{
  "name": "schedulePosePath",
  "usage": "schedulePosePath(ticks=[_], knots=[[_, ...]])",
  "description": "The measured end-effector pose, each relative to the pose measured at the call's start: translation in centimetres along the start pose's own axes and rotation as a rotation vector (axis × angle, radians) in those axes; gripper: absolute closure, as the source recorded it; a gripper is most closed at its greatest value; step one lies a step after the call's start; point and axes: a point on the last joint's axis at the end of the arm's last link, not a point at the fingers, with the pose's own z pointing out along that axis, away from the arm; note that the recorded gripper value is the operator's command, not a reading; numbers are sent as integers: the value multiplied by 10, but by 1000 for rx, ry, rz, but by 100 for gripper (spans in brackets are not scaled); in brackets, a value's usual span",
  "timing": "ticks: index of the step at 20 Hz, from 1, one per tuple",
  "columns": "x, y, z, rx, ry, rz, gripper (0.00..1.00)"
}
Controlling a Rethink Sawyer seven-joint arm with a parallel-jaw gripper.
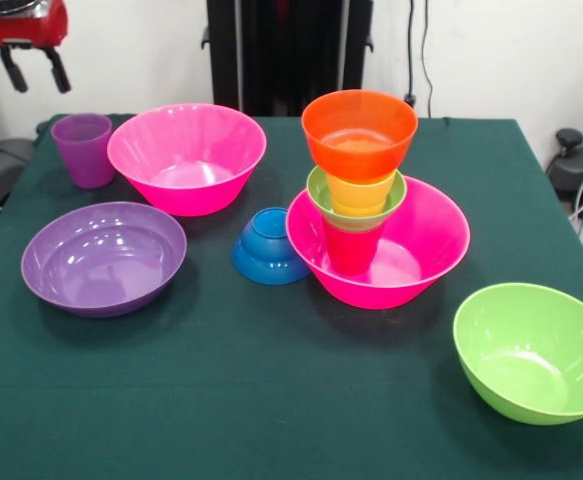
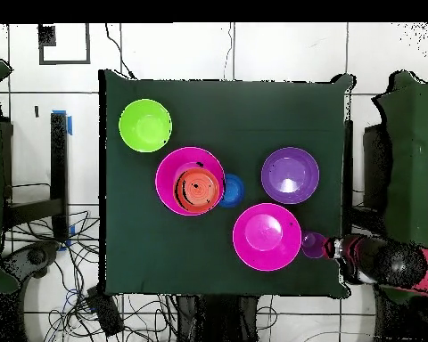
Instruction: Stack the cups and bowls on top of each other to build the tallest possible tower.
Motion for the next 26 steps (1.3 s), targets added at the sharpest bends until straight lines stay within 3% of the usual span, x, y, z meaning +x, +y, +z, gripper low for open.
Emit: schedulePosePath(ticks=[7, 26], knots=[[24, 11, 10, -25, 39, -15, 0], [43, 10, 44, -12, 72, -87, 0]])
